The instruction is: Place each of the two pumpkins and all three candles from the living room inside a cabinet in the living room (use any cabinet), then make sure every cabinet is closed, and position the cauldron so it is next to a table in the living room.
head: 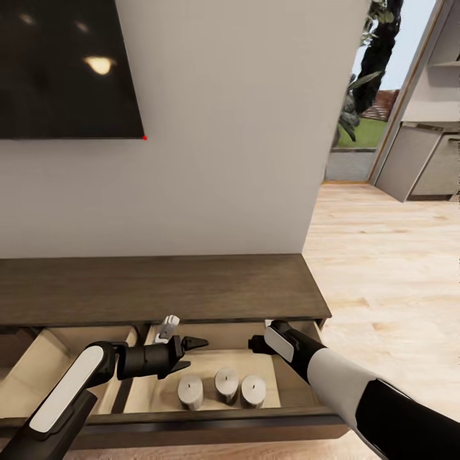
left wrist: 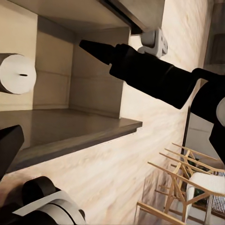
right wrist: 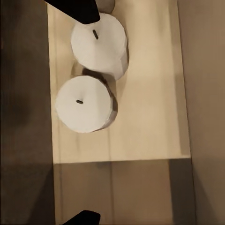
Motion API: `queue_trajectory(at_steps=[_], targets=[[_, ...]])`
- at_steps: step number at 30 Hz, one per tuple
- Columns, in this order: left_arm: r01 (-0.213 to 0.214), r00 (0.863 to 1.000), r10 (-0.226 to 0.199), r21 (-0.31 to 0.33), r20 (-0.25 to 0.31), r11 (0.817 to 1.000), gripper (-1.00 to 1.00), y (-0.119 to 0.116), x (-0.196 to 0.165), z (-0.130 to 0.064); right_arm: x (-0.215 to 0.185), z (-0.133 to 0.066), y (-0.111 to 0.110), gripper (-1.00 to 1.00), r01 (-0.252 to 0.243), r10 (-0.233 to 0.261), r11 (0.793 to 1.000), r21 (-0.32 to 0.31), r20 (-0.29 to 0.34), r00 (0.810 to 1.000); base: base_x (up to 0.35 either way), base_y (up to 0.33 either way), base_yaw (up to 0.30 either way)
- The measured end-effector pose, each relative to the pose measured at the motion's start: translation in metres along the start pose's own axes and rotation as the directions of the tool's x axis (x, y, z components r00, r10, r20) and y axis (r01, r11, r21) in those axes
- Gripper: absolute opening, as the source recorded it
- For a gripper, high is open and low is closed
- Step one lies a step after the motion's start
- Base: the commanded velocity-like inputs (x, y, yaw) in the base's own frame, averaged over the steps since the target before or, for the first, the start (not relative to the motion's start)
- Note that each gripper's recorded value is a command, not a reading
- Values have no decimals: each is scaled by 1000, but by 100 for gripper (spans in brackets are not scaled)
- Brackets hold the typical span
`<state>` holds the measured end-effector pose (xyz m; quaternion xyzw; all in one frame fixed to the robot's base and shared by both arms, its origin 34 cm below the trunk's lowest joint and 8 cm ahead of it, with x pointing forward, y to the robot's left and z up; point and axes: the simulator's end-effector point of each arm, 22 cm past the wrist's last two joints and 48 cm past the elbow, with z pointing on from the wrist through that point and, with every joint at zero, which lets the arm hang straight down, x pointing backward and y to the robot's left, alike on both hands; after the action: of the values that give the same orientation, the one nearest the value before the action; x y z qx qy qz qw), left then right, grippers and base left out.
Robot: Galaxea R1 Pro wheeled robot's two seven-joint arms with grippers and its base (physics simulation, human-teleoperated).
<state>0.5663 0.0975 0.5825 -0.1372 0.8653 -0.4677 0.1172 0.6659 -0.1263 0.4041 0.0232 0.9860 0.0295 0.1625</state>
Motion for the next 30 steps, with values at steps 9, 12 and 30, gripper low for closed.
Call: queue_trajectory(at_steps=[9,12,30], targets=[[1,1000,-1,1,1,1000,100,-17,-6,-9,-10,-18,5,100,3,-3,1000,-4,0,1000,-39,0,0],[1,1000,-1,0,1,1000,100,-23,-7,-12,-13,-23,5,100,3,-3,1000,-4,0,1000,-68,12,0],[2,1000,-2,1,3,1000,100,-55,-18,-31,-32,-56,7,100,2,-2,1000,-3,0,1000,-108,17,0]])
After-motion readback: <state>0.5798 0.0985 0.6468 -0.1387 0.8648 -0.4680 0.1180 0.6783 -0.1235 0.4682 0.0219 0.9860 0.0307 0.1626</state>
